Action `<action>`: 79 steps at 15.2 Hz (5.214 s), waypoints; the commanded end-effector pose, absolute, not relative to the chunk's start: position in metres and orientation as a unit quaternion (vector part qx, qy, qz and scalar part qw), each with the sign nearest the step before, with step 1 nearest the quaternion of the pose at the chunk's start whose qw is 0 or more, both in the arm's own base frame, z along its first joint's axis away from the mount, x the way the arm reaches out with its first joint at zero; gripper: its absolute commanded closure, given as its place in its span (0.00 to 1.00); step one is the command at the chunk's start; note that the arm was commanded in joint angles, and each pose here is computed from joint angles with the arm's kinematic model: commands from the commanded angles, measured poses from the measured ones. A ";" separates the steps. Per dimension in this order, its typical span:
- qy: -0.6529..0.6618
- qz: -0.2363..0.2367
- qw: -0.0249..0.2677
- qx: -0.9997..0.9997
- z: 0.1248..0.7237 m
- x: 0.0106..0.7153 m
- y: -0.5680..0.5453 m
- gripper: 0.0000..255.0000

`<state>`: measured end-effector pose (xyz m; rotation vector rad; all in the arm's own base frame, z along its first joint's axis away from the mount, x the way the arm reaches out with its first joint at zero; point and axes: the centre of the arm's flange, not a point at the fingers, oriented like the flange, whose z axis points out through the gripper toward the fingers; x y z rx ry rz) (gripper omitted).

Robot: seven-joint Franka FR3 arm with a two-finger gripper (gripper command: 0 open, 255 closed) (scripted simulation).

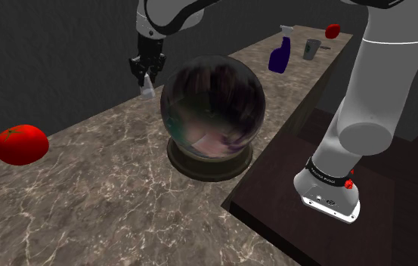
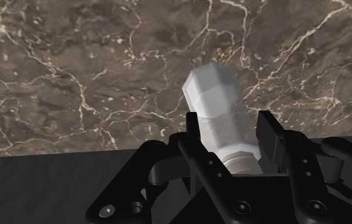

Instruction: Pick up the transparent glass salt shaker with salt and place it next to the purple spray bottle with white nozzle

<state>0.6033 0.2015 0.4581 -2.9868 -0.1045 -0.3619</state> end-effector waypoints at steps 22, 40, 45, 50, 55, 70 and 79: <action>-0.035 -0.120 0.065 -0.990 0.579 0.603 0.202 1.00; -0.035 -0.120 0.065 -0.990 0.674 0.603 0.202 1.00; -0.035 -0.120 0.065 -0.990 0.700 0.603 0.202 1.00; -0.035 -0.120 0.065 -0.990 0.700 0.575 0.142 1.00; -0.035 -0.120 0.065 -0.990 0.700 0.547 0.083 1.00; -0.035 -0.120 0.065 -0.990 0.700 0.463 -0.097 1.00; -0.035 -0.120 0.065 -0.990 0.700 0.413 -0.204 1.00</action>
